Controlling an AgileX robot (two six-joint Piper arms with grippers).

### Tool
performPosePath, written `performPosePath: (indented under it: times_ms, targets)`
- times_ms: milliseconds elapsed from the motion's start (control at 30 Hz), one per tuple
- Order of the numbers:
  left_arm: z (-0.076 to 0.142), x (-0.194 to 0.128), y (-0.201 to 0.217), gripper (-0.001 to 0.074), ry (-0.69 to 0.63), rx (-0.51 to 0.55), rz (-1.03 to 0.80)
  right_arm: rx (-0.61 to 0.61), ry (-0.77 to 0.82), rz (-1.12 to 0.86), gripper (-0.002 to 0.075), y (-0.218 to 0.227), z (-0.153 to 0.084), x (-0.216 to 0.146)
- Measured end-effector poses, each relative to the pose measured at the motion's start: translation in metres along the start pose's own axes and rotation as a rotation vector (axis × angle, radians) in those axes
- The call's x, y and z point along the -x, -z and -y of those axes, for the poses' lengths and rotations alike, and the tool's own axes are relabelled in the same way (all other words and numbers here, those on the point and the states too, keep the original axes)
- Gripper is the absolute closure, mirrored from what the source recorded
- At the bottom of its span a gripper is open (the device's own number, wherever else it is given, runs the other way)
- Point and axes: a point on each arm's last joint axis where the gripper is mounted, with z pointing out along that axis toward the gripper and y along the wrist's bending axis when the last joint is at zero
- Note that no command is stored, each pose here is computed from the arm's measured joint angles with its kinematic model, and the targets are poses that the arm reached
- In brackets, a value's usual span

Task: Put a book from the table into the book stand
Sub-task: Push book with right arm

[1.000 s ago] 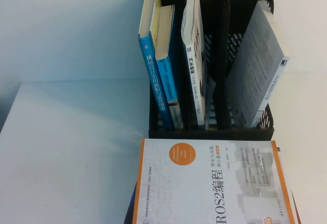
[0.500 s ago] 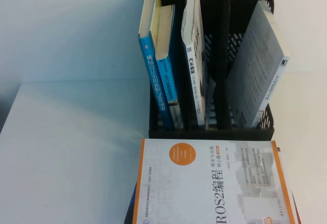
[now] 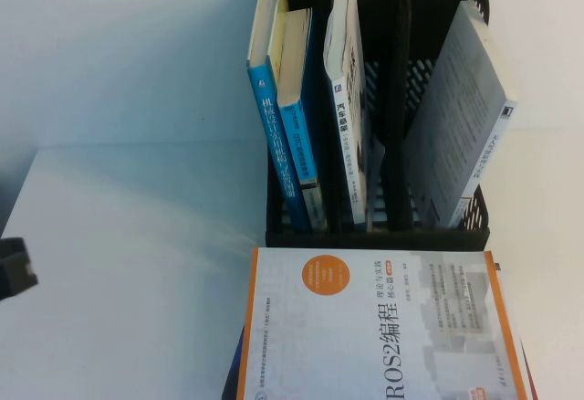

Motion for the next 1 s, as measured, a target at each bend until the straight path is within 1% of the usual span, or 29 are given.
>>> performPosePath:
  times_ms: [100, 167, 267, 333, 400, 500, 633, 733, 867, 1000]
  targets:
    - [0.009, -0.001, -0.01, 0.0738, -0.04, -0.099, -0.052, 0.017, 0.031, -0.216, 0.0729, -0.03, -0.001, -0.004]
    - [0.015, -0.001, -0.017, 0.0738, -0.064, -0.167, -0.077, 0.04, 0.032, -0.319, 0.0729, -0.047, -0.003, -0.007]
    - [0.021, -0.001, -0.031, 0.0738, -0.055, -0.244, -0.122, 0.126, 0.026, -0.411, 0.0729, -0.068, -0.01, -0.008]
    - [0.019, -0.001, -0.043, 0.0738, -0.038, -0.255, -0.163, 0.191, 0.025, -0.441, 0.0729, -0.077, -0.016, -0.009]
    - [0.013, -0.001, -0.055, 0.0738, -0.015, -0.245, -0.204, 0.24, 0.018, -0.473, 0.0729, -0.086, -0.02, -0.01]
    - [0.001, -0.001, -0.068, 0.0738, 0.028, -0.249, -0.269, 0.271, 0.004, -0.521, 0.0729, -0.098, -0.022, -0.012]
    - [-0.013, 0.004, -0.083, 0.0738, 0.117, -0.319, -0.305, 0.28, -0.026, -0.557, 0.0729, -0.113, -0.023, -0.014]
    - [-0.023, 0.005, -0.096, 0.0738, 0.173, -0.35, -0.335, 0.281, -0.065, -0.556, 0.0729, -0.126, -0.023, -0.014]
    - [-0.033, -0.002, -0.115, 0.0738, 0.209, -0.347, -0.416, 0.288, -0.123, -0.557, 0.0729, -0.146, -0.025, -0.016]
    - [-0.043, -0.009, -0.135, 0.0738, 0.274, -0.339, -0.48, 0.295, -0.129, -0.589, 0.0729, -0.171, -0.033, -0.023]
